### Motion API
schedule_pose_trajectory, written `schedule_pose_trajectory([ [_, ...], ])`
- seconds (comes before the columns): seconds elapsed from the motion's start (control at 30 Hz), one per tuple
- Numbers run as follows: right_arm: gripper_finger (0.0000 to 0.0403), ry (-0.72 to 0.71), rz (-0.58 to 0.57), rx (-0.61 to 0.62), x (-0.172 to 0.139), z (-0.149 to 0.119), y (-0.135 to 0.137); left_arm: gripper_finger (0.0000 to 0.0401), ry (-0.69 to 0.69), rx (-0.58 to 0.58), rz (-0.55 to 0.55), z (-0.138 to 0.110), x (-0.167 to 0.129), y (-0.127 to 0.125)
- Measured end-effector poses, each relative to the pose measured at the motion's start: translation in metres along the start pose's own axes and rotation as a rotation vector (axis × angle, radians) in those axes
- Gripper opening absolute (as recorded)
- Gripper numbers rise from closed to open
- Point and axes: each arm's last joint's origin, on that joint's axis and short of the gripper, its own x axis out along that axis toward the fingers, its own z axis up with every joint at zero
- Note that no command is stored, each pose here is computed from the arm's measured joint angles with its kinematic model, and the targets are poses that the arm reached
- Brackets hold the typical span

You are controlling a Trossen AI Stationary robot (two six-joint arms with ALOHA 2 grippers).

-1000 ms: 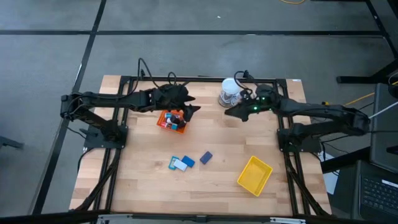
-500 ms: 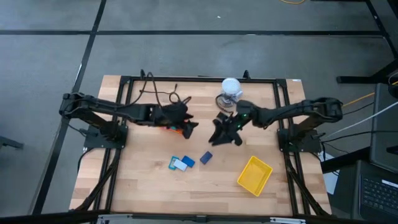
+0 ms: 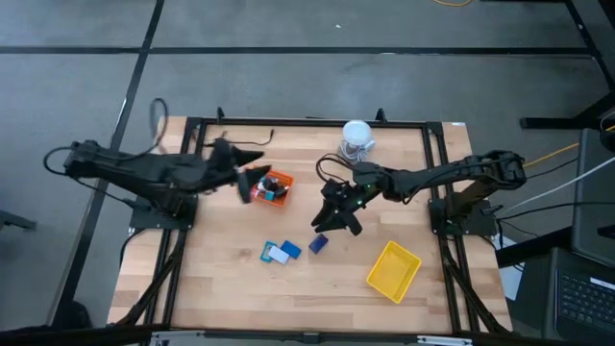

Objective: Pick & Place Office items
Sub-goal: Put the dark blue digital clock into the yellow basket

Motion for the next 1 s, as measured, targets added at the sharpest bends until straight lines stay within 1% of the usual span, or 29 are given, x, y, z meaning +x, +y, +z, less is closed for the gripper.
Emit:
schedule_pose_trajectory([
  [0.13, 0.0153, -0.055, -0.055, 0.070, 0.000, 0.002, -0.001, 0.0239, -0.026, 0.081, -0.053, 0.008, -0.031, 0.004],
  [0.27, 0.0153, -0.103, -0.100, 0.122, 0.002, 0.001, 0.000, 0.0239, 0.000, 0.159, -0.081, 0.007, -0.058, 0.013],
  [0.4, 0.0153, -0.154, -0.154, 0.155, 0.005, -0.001, 0.003, 0.0239, 0.025, 0.193, -0.124, 0.005, -0.080, 0.024],
  [0.47, 0.0153, -0.178, -0.176, 0.169, 0.006, -0.001, 0.004, 0.0239, 0.036, 0.198, -0.143, -0.003, -0.089, 0.033],
  [0.53, 0.0153, -0.196, -0.191, 0.182, 0.006, -0.001, 0.004, 0.0239, 0.044, 0.177, -0.160, -0.017, -0.093, 0.044],
  [0.6, 0.0153, -0.211, -0.203, 0.189, 0.007, -0.001, 0.005, 0.0239, 0.033, 0.119, -0.190, -0.036, -0.095, 0.054],
  [0.73, 0.0153, -0.222, -0.210, 0.202, 0.008, -0.002, 0.006, 0.0239, -0.031, -0.026, -0.258, -0.080, -0.090, 0.069],
  [0.8, 0.0153, -0.220, -0.211, 0.206, 0.008, -0.003, 0.006, 0.0239, -0.050, -0.071, -0.276, -0.103, -0.086, 0.076],
  [0.9, 0.0153, -0.218, -0.219, 0.210, 0.008, -0.003, 0.006, 0.0239, 0.003, -0.125, -0.264, -0.149, -0.077, 0.087],
  [0.93, 0.0153, -0.218, -0.219, 0.210, 0.008, -0.003, 0.006, 0.0239, 0.030, -0.168, -0.275, -0.163, -0.074, 0.091],
  [1.0, 0.0153, -0.208, -0.226, 0.214, 0.008, -0.004, 0.005, 0.0239, 0.056, -0.287, -0.323, -0.181, -0.071, 0.094],
])
